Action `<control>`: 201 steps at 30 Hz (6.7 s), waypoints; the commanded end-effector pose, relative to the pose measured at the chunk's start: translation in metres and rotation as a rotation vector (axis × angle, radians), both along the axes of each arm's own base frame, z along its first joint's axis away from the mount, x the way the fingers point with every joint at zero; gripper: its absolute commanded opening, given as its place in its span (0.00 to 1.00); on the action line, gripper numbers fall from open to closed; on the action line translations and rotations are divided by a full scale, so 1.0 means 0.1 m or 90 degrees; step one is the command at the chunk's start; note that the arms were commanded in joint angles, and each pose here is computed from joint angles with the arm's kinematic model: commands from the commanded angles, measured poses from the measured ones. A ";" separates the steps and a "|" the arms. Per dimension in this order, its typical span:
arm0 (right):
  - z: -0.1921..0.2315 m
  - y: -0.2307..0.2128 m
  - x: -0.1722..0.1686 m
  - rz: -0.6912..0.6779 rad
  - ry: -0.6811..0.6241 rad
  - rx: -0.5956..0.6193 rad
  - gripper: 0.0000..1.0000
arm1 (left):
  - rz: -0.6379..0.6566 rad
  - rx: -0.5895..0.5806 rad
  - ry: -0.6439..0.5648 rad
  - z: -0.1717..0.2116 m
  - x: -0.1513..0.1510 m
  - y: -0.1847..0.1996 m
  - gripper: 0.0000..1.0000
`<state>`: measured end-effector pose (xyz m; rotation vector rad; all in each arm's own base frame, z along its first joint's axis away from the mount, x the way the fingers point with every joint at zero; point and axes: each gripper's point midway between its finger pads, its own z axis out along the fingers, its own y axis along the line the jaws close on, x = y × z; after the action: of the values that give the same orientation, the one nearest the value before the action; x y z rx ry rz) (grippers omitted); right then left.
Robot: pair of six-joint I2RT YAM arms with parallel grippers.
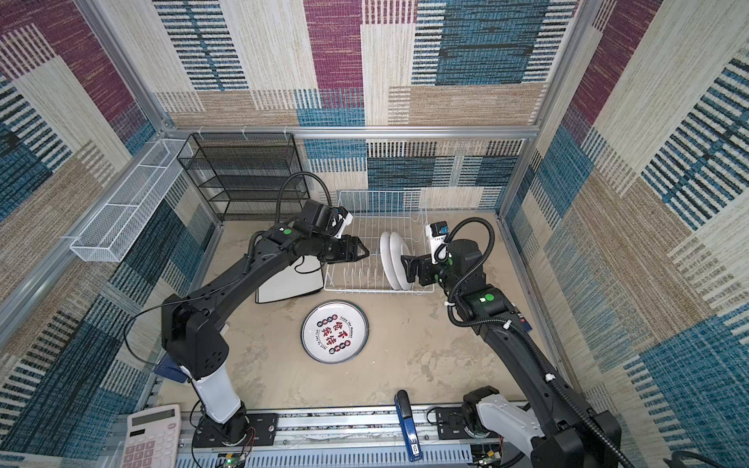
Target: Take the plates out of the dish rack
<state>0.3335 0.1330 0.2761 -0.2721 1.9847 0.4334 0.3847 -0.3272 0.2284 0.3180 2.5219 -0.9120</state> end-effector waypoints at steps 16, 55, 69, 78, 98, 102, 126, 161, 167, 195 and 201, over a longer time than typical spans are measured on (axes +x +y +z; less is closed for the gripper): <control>0.14 -0.15 0.00 -0.029 -0.045 0.001 0.99 | 0.027 -0.010 0.060 -0.48 0.38 -0.53 0.50; 0.32 -0.19 0.08 -0.044 -0.066 0.012 0.99 | 0.071 -0.141 0.093 -0.48 0.39 -0.96 0.00; 0.42 -0.20 0.06 -0.047 -0.081 0.013 0.99 | 0.045 -0.138 0.053 -0.19 0.31 -0.89 0.00; 0.49 -0.17 0.07 -0.039 -0.096 0.028 0.99 | 0.011 -0.138 0.015 0.11 0.23 -0.83 0.00; 0.49 -0.12 0.10 -0.029 -0.094 0.052 0.99 | 0.011 -0.093 -0.071 0.57 0.13 -0.47 0.00; 0.51 -0.10 0.09 -0.025 -0.095 0.058 0.99 | 0.013 -0.088 -0.083 0.63 0.11 -0.42 0.00; 1.14 0.38 0.25 0.091 -0.067 0.280 0.99 | 0.069 0.085 -0.571 1.73 -0.16 0.76 0.00; 0.54 1.38 0.48 0.260 0.249 0.329 0.92 | -0.333 0.657 -0.899 0.70 -0.55 1.00 0.00; 0.19 1.49 0.48 0.228 0.319 0.303 0.80 | -0.363 0.730 -0.906 0.51 -0.49 1.03 0.00; -0.12 1.65 0.49 0.219 0.384 0.317 0.22 | -0.403 0.825 -0.881 0.25 -0.46 1.10 0.00; -0.11 1.66 0.49 0.224 0.381 0.322 0.09 | -0.383 0.829 -0.887 0.29 -0.43 1.10 0.07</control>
<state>0.3855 0.2917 0.2544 -0.0684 2.3735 1.2990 0.3339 -0.2133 0.2343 1.5852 1.2613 0.8094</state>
